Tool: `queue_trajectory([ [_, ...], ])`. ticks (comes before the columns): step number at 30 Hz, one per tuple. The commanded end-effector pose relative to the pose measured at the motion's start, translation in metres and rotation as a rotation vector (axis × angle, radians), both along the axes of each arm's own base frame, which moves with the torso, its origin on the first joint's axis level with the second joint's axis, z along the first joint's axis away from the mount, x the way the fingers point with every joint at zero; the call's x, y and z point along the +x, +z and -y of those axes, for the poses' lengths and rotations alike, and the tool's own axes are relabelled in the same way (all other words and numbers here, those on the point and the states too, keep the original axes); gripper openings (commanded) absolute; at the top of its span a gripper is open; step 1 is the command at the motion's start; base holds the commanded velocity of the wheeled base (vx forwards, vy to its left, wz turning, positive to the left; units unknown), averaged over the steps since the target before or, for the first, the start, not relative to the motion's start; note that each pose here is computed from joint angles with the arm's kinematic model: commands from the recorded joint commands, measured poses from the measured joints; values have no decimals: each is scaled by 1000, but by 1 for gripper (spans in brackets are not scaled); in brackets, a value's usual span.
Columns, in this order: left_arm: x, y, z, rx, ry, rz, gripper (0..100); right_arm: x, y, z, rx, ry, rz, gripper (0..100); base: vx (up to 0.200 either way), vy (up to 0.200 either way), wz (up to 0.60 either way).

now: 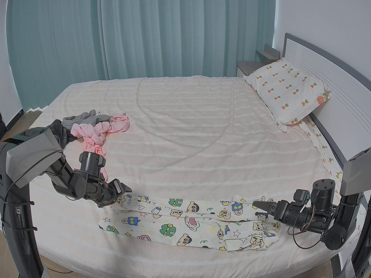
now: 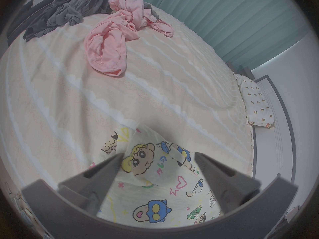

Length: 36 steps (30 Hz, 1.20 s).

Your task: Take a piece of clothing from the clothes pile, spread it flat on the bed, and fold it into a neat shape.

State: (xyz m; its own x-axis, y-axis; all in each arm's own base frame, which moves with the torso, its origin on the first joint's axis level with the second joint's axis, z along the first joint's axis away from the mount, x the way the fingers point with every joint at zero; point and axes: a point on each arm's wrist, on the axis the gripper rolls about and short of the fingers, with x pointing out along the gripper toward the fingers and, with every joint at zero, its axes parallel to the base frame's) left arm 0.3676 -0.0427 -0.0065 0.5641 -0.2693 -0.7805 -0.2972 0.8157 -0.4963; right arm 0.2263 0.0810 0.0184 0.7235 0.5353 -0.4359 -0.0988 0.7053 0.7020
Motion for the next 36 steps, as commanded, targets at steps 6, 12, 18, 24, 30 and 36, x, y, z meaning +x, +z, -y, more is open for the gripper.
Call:
queue_trajectory([
  [6,3,7,-2,-3,7,23,0,1,2,0,5,0,14,100,0,0,0],
  [12,7,27,-2,-9,8,93,0,0,2,0,5,0,15,100,0,0,0],
  [18,18,40,-2,-16,11,163,0,0,3,0,6,0,17,100,0,0,0],
  [24,25,46,-2,-7,-10,250,0,0,3,0,6,2,17,100,0,0,0],
  [30,28,47,-3,3,-25,310,0,0,2,0,8,2,13,100,0,0,0],
  [36,30,47,-4,0,-25,353,0,0,2,0,8,0,13,100,0,0,0],
])
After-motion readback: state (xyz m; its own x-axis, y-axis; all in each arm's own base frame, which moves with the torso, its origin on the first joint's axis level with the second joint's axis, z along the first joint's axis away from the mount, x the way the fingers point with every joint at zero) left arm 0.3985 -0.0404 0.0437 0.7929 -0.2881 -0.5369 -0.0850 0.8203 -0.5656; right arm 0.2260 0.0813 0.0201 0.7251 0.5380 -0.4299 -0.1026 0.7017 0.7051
